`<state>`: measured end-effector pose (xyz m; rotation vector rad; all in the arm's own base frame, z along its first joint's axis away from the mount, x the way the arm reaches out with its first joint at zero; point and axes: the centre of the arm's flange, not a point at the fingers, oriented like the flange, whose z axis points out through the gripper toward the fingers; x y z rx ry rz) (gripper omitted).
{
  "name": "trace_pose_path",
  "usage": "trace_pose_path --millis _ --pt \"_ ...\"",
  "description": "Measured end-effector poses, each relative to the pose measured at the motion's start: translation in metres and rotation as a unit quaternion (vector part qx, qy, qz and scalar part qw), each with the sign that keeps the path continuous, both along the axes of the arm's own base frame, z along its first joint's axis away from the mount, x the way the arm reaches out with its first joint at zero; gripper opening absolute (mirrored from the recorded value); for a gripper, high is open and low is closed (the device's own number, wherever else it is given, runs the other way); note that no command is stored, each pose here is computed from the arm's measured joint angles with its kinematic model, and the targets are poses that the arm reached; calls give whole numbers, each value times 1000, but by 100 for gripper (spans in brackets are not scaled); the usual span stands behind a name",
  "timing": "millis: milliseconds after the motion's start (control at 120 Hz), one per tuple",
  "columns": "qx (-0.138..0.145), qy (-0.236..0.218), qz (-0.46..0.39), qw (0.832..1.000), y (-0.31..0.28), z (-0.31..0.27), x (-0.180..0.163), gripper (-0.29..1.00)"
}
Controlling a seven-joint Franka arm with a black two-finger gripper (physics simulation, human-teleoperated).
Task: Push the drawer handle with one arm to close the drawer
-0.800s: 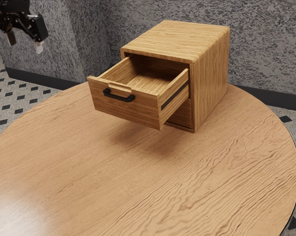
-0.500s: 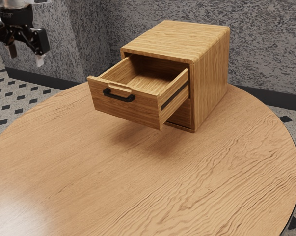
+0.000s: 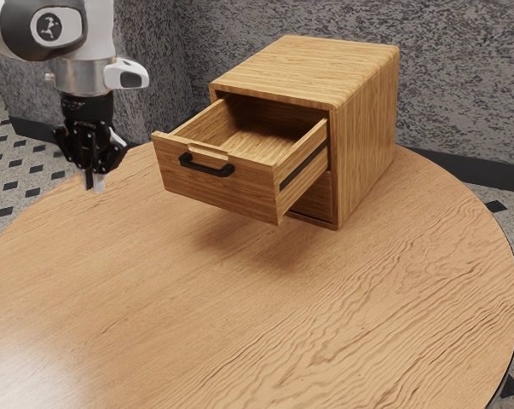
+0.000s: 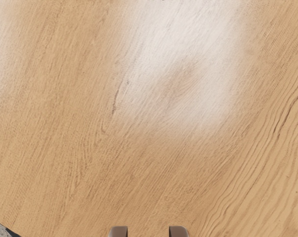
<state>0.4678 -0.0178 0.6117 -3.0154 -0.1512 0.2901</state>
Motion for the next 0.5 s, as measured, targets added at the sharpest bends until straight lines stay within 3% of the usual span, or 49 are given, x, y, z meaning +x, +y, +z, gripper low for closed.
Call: trace_pose_path --millis 500 --pt "20 -101 -42 994 -63 -21 43 -8"
